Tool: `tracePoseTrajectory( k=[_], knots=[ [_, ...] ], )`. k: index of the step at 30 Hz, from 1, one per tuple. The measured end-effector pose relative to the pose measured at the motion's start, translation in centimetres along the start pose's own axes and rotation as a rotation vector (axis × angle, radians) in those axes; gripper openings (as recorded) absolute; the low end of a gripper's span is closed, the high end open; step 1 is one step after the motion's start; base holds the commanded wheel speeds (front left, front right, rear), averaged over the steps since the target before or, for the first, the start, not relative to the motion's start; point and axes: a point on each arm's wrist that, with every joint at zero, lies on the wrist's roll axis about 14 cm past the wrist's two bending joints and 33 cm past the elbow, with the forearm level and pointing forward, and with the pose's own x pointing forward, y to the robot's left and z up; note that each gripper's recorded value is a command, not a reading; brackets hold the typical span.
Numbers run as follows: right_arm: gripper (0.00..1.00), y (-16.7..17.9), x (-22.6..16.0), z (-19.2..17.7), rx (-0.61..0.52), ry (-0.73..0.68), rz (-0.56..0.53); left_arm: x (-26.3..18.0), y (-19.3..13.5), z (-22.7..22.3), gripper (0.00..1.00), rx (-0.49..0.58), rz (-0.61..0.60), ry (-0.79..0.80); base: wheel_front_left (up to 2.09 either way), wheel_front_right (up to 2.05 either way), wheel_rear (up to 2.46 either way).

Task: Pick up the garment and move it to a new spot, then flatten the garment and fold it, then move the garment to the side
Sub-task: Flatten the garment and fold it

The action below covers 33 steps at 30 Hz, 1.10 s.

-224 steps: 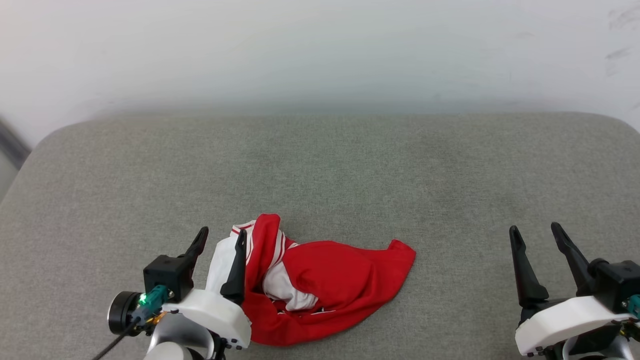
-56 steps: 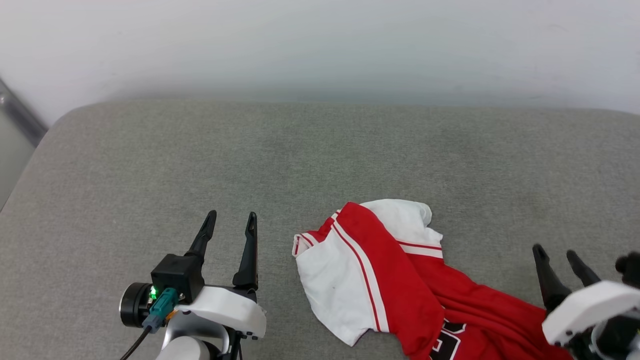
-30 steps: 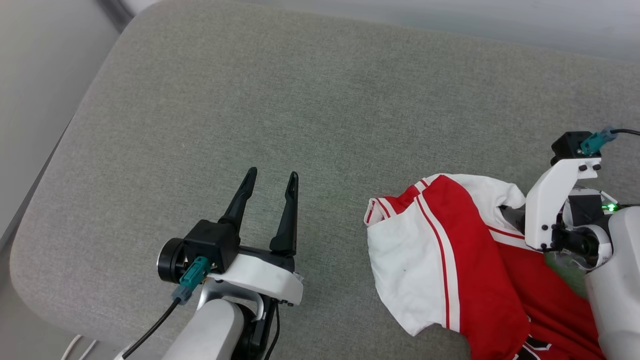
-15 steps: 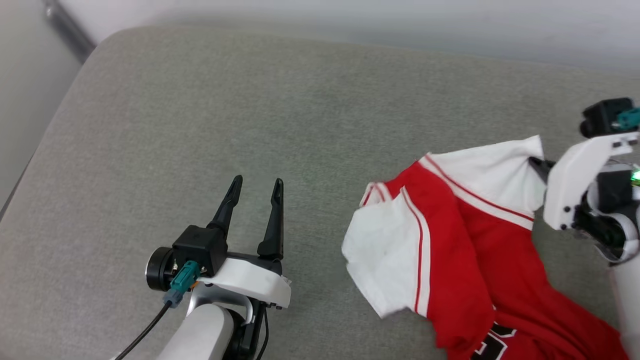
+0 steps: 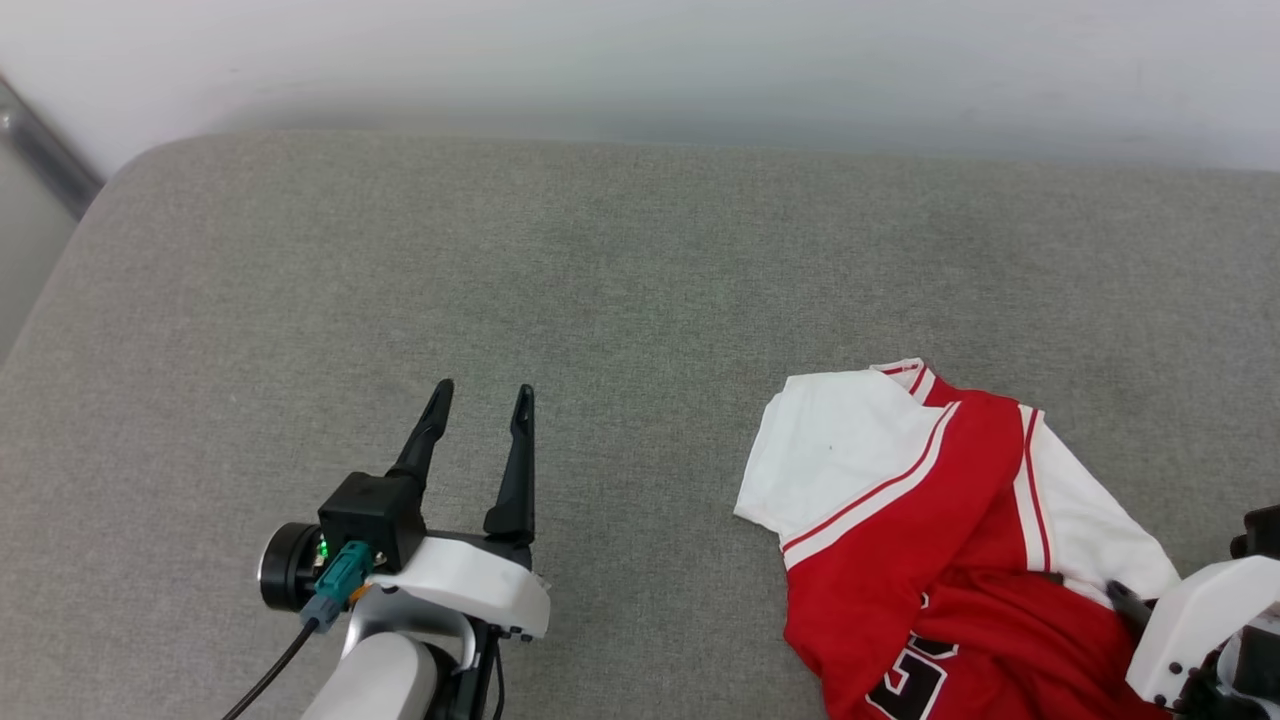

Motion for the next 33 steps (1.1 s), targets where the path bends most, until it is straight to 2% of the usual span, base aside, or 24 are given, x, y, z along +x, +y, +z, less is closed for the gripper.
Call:
tracePoseTrajectory(
  k=[5,12,16,21,26,33],
  knots=[
    [1.00,-0.1,-0.8,1.9,0.012,-0.210,-0.010,-0.8,0.5,-0.1,1.00,0.009,0.012,0.016,0.00,0.00,0.00],
    [1.00,0.9,-4.1,6.5,-0.039,-0.550,0.009,-1.9,1.4,0.3,1.00,0.019,0.038,0.019,0.00,0.00,0.00],
    [1.00,2.4,-6.5,7.9,-0.083,-0.682,0.048,-2.4,1.7,0.6,1.00,0.022,0.046,0.018,0.00,0.00,0.00],
    [1.00,4.1,-9.1,8.2,-0.123,-0.774,0.095,-3.0,1.7,0.8,1.00,0.022,0.049,0.021,0.00,0.00,0.00],
    [1.00,5.7,-10.9,7.8,-0.145,-0.809,0.135,-2.8,1.3,0.7,1.00,0.017,0.034,0.035,0.00,0.00,0.00],
    [1.00,6.7,-12.0,8.2,-0.154,-0.836,0.152,0.4,-2.4,1.3,1.00,0.008,-0.105,0.051,0.00,0.00,0.00]
  ],
)
